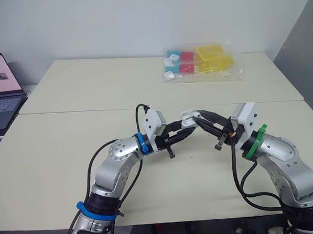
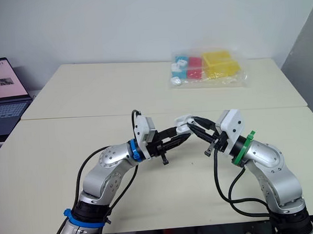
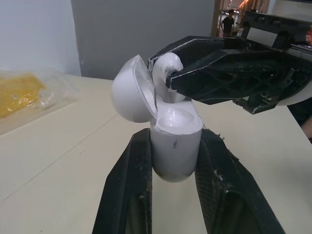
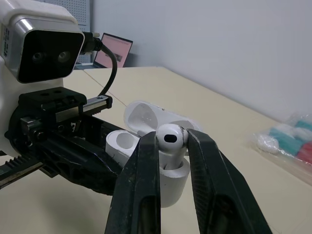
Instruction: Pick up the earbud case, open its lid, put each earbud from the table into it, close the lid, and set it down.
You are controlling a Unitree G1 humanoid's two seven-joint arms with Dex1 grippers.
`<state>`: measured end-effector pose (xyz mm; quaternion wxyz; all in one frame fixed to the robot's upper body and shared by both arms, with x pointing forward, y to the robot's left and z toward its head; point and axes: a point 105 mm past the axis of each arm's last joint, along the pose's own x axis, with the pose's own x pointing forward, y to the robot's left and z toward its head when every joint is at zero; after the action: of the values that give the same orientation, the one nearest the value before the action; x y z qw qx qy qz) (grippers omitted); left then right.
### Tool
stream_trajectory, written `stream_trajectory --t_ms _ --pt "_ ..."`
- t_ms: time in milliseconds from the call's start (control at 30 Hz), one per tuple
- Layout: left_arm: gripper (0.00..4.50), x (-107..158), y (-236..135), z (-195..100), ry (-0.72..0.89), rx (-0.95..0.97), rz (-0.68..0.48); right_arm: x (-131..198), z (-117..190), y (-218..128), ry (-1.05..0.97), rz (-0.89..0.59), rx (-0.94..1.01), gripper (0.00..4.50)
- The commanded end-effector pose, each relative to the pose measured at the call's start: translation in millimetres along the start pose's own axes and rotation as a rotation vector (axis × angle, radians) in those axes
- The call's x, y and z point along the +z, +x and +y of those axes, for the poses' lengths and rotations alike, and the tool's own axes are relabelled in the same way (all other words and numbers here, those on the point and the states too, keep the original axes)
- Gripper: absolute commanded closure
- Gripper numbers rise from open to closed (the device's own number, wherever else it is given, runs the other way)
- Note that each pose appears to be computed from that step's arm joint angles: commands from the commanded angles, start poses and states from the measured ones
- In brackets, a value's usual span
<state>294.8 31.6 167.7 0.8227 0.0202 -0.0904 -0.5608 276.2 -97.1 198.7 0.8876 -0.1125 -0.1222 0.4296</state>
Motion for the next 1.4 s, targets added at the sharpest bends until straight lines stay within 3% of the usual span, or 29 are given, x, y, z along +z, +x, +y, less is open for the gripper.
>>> stream_trajectory --t_ms 33,200,467,600,700,800,967,1400 --pt "3.69 22 2 -3 0.062 -0.013 -0.071 5 5 -4 0.012 -0.002 0.029 3.02" --pt "3.69 19 3 -7 0.076 -0.029 -0.063 9 8 -8 0.025 0.028 0.056 1.21" --pt "3.69 2 -8 4 0.089 0.043 -0.015 37 -11 -41 0.005 0.1 0.072 1.17" --pt "3.69 -7 -19 11 0.111 0.069 0.01 29 -22 -64 0.043 0.29 0.08 1.17" --pt "3.69 -7 -22 12 0.129 0.064 0.011 24 -22 -67 0.073 0.328 0.084 1.17" --pt "3.69 -9 -28 14 0.137 0.057 0.03 -15 -45 -58 0.057 0.494 -0.148 1.17" --pt "3.69 -10 -34 16 0.151 0.051 0.046 -53 -65 -31 0.139 0.556 -0.414 1.17" --pt "3.69 -12 -34 14 0.156 0.043 0.051 -99 -65 -7 0.232 0.57 -0.59 1.17"
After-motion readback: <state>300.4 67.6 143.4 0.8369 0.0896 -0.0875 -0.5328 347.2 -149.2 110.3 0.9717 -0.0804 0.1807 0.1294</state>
